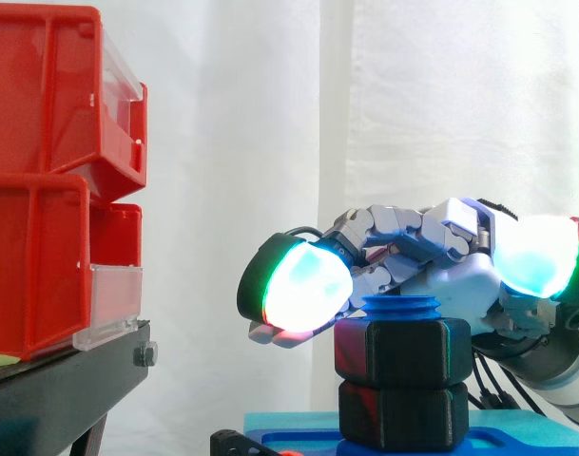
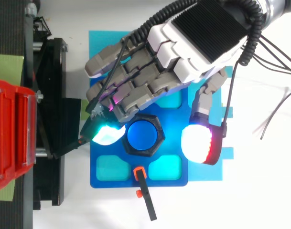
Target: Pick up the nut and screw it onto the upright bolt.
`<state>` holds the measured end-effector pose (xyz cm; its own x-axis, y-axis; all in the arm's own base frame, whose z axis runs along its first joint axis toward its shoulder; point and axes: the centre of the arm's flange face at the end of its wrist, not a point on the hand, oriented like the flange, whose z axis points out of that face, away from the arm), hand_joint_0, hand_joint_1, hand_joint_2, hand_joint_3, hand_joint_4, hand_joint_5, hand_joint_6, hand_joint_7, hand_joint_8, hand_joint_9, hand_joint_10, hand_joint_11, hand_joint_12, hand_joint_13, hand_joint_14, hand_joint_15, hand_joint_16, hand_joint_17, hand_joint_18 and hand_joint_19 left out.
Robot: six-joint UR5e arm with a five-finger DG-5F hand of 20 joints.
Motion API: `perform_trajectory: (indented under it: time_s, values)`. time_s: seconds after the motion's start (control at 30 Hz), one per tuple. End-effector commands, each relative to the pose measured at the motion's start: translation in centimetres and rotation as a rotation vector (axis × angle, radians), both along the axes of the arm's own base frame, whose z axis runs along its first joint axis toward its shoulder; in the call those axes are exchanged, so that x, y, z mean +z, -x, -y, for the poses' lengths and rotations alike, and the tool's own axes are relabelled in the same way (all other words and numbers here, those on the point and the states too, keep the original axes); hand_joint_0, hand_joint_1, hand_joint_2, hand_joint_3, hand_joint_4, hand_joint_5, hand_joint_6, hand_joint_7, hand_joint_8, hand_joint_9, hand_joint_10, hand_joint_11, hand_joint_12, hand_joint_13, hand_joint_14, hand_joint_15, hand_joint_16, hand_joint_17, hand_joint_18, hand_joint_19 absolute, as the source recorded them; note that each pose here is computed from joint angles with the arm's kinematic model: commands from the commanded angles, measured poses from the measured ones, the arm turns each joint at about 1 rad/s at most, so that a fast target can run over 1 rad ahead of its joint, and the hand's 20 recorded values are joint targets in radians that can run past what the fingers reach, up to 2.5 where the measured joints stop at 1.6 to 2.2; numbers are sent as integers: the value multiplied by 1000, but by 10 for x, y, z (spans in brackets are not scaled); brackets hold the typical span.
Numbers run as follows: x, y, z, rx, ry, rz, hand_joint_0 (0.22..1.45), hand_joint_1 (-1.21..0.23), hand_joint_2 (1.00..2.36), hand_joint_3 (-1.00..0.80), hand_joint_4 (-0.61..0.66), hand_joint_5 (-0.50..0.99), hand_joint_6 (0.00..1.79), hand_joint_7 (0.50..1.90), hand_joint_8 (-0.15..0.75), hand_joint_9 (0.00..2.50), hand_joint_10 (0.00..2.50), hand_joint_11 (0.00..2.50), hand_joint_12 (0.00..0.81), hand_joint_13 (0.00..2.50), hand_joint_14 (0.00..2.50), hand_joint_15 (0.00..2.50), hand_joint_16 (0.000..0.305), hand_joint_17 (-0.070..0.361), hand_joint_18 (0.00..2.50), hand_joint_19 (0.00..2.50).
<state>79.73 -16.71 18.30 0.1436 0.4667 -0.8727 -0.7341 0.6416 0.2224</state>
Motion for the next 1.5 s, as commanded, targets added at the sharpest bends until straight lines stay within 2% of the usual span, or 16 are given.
perform_trajectory:
  time_s: [0.0,0.1,0.13,0.37,0.67,0.93,1.17,1.47]
  values:
    - [-11,0,0,0,-4,-13,463,-168,1000,-500,180,-155,502,697,260,699,0,0,341,595,0,0,41,93,361,148]
    - [-23,-1,1,-1,-23,-29,463,-168,1000,-500,179,-153,502,702,262,698,0,0,342,602,0,0,41,93,367,150]
    - [-22,-2,1,-1,-36,-30,464,-168,1000,-500,182,-153,502,705,261,699,0,0,343,602,0,0,41,93,367,153]
    - [-21,-3,2,-1,-41,-30,465,-166,1000,-500,183,-150,502,724,264,701,0,0,344,610,0,0,42,94,377,157]
    - [-22,-2,2,-2,-40,-31,464,-164,1000,-500,206,-130,503,859,270,707,0,0,344,613,0,0,42,95,383,153]
    - [-23,-1,2,-1,-36,-38,466,-163,1000,-500,212,-92,504,1142,282,739,0,0,350,643,0,0,43,96,410,164]
    - [-26,1,6,-6,-38,-49,469,-163,1000,-500,184,-63,503,1326,288,780,0,0,348,664,0,0,42,95,432,169]
    - [-35,7,10,-10,-40,-65,476,-165,1000,-500,192,-42,502,1473,298,836,0,0,339,696,0,0,41,93,478,190]
